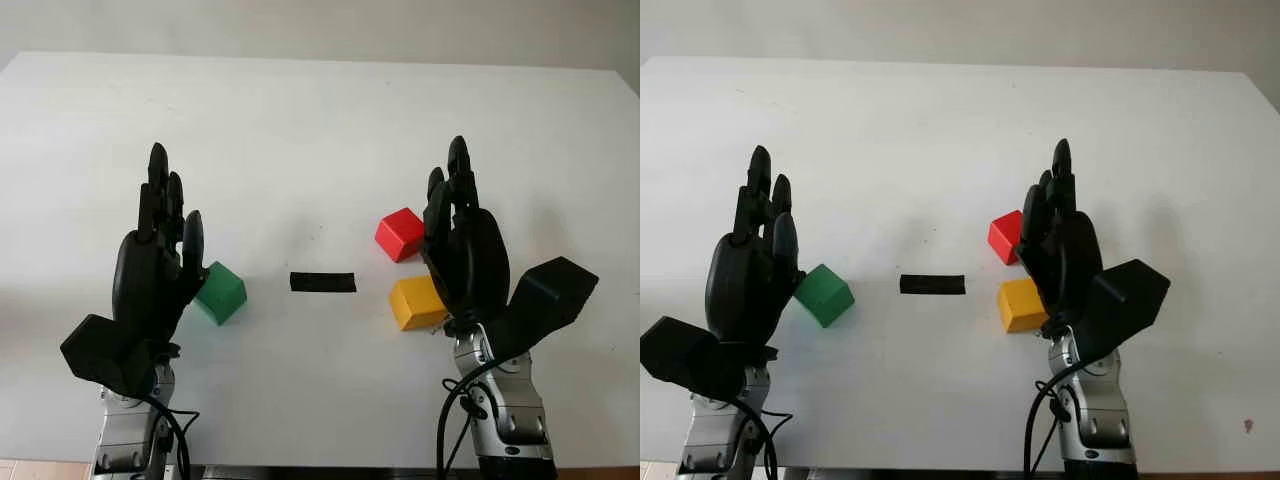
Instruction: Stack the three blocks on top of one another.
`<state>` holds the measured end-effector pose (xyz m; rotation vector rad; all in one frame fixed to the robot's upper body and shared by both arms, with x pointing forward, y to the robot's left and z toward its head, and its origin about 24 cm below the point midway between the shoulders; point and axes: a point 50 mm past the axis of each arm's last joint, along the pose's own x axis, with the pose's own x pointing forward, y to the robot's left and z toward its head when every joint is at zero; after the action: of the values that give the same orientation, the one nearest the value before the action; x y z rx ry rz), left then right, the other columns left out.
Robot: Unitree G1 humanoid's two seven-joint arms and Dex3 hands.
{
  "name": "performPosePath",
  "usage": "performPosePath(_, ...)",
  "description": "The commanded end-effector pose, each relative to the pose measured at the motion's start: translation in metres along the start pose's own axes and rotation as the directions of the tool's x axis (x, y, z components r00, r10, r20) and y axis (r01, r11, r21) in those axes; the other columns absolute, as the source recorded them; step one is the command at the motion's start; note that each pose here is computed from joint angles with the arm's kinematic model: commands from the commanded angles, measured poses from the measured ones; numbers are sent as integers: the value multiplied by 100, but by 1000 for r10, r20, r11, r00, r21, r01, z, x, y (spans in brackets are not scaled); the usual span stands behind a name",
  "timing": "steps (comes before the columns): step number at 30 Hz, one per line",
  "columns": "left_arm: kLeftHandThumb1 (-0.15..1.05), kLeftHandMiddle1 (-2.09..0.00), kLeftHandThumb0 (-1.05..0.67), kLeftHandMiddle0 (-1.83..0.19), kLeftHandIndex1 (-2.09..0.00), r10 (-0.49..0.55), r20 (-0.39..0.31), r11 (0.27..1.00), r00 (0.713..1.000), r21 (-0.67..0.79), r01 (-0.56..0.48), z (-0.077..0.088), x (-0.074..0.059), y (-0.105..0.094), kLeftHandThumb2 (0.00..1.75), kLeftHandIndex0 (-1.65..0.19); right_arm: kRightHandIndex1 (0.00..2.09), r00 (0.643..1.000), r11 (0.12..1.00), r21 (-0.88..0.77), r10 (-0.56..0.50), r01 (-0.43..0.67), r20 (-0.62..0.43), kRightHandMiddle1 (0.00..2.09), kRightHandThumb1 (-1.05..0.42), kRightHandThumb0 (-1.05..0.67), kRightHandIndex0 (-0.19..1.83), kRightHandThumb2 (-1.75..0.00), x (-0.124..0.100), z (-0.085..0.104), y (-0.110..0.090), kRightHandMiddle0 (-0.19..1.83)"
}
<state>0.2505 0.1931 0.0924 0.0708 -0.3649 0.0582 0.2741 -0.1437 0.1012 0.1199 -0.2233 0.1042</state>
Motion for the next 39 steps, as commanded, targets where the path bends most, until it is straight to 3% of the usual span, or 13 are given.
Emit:
performPosePath(1,105,-6,-80,8,-7,2,2,1000,1000,-7,-2,3,-4,-2,61,8,0,999,1000,2,-4,4,-33,0,-105,-77,-19,-68,-7,-6,-3,-19)
performPosePath(6,105,-5,-78,9,-6,-4,-6,1000,1000,-7,4,3,-4,-3,62,9,0,1000,999,-37,13,-13,-20,0,-105,-76,-19,-63,-2,2,-10,-19)
performPosePath(10,105,-5,-79,9,-6,-2,-9,1000,1000,-14,2,1,-2,-5,61,10,0,999,989,-144,36,-31,28,0,-105,-81,-19,-58,7,20,-24,-19)
performPosePath(12,105,-5,-79,9,-6,-4,-12,1000,1000,-11,4,1,-2,-5,60,10,0,994,979,-195,71,-53,88,0,-105,-77,-19,-53,17,37,-34,-19)
performPosePath(16,105,-6,-79,8,-7,3,-16,1000,1000,-13,-3,1,-1,-4,59,8,0,974,920,-388,130,-49,185,5,-101,-76,-19,-17,44,86,-59,-11)
performPosePath(19,105,-5,-79,8,-6,-2,-10,1000,1000,-7,2,1,-1,-4,60,9,6,967,786,-618,173,-22,185,16,-90,-71,-8,-5,67,124,-77,8)
performPosePath(22,105,-6,-79,8,-7,-1,-4,1000,1000,-5,1,2,0,-4,60,8,13,969,585,-810,220,-40,111,24,-81,-71,6,-2,88,153,-86,24)
performPosePath(25,105,-5,-79,9,-6,-5,5,1000,1000,-7,5,3,0,-4,60,9,15,963,447,-893,258,-51,74,29,-73,-73,14,-2,101,167,-88,34)
performPosePath(31,105,-5,-80,9,-6,-13,12,1000,1000,-10,13,4,0,-5,60,9,14,931,167,-978,362,-123,-55,32,-66,-76,19,-4,117,180,-82,46)
performPosePath(39,105,-5,-79,9,-6,-13,9,1000,1000,-3,13,5,1,-5,61,8,7,857,-202,-948,414,-244,-309,19,-72,-79,16,-6,120,167,-64,49)
